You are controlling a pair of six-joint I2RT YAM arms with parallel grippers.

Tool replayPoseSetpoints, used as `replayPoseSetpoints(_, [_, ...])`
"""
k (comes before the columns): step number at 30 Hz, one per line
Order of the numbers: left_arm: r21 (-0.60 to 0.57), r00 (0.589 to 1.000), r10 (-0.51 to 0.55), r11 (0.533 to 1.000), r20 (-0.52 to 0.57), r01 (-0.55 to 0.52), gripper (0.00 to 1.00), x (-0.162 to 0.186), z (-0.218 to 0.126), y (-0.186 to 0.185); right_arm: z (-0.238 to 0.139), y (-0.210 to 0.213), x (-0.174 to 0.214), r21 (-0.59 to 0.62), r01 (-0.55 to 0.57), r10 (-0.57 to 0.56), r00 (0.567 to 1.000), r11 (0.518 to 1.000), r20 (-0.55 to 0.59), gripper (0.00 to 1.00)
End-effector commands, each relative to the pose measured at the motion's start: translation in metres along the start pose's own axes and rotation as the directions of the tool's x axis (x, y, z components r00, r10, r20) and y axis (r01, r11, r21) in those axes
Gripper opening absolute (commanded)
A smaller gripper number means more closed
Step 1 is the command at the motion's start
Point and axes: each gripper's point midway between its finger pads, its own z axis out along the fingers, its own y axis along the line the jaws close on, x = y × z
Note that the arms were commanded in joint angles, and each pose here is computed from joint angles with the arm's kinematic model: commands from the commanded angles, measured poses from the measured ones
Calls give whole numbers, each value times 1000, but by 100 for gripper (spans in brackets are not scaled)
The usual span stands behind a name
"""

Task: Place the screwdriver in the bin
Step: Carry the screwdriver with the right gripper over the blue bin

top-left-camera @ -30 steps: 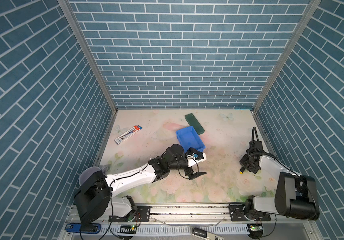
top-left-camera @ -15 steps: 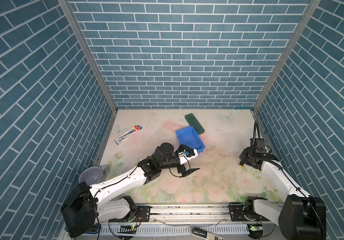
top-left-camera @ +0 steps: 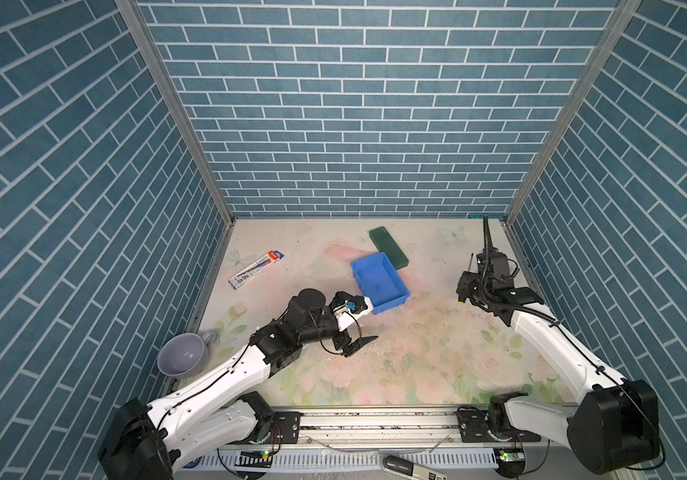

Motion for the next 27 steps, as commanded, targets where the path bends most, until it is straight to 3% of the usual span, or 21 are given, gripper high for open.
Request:
replayPoseSetpoints(1, [-54,997,-74,996,-32,72,100,14,-11,10,0,35,-30,-70,67,-61,994,995,94,3])
replayPoseSetpoints(13, [-247,993,-108,964,-41,95,100,30,-42,33,45,145,-27,-262,195,-180,981,945,78,1])
replayPoseSetpoints(20, [-280,994,-103,956,-48,86,100,35,-47,36,71,203,-8,-334,264,-261,964,905,54,1])
replayPoseSetpoints(27, [-269,996,-76,961,-41,62,100,36,-47,33,85,233,21,-367,328,-341,939,870,31,1])
